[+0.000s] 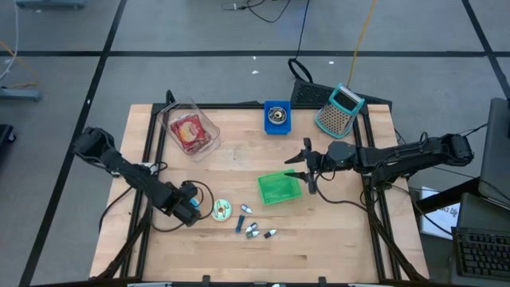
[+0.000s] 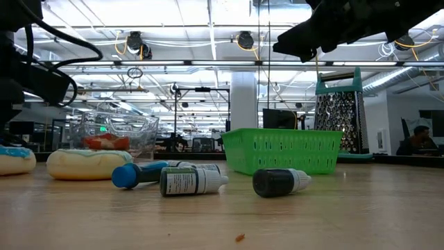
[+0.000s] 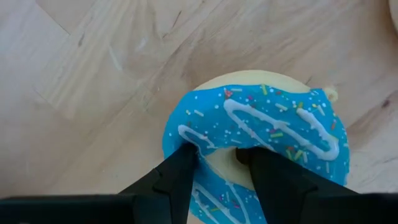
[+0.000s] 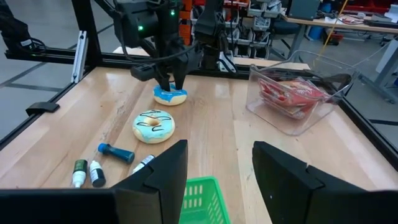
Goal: Pick & Place Food Item
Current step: Put the blue donut into the blue bin
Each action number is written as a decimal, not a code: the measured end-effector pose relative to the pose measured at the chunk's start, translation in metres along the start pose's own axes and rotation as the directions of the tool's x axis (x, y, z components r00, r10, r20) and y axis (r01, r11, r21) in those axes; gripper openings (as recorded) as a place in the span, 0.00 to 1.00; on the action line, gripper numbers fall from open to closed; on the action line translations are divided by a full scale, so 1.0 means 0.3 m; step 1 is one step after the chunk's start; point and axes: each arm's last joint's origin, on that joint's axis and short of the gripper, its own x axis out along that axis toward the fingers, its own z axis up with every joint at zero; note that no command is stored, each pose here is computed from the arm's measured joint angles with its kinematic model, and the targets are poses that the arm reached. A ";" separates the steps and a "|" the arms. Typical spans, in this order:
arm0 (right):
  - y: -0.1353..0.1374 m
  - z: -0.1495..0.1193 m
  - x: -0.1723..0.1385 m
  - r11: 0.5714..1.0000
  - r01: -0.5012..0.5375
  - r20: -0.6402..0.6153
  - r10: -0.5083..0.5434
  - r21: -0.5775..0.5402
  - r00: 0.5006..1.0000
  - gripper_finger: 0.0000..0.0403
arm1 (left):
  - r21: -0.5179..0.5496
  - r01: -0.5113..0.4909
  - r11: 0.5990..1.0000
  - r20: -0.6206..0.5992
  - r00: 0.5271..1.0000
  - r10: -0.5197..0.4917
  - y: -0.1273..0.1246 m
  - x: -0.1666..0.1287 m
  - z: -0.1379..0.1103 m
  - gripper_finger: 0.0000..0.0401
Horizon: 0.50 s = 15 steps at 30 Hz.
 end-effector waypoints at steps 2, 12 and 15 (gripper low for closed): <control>0.000 0.000 0.000 1.000 0.000 0.000 0.000 0.000 1.000 0.42 | -0.005 -0.005 1.000 -0.008 1.000 0.005 -0.002 0.005 -0.001 0.39; 0.000 0.000 0.000 1.000 0.000 0.000 0.000 0.007 1.000 0.42 | 0.044 0.045 0.998 0.032 0.998 -0.047 -0.020 0.008 0.005 0.33; 0.000 0.000 0.000 1.000 0.000 0.000 0.000 0.008 1.000 0.42 | 0.053 0.041 0.998 0.032 0.999 -0.042 -0.018 0.008 0.005 0.21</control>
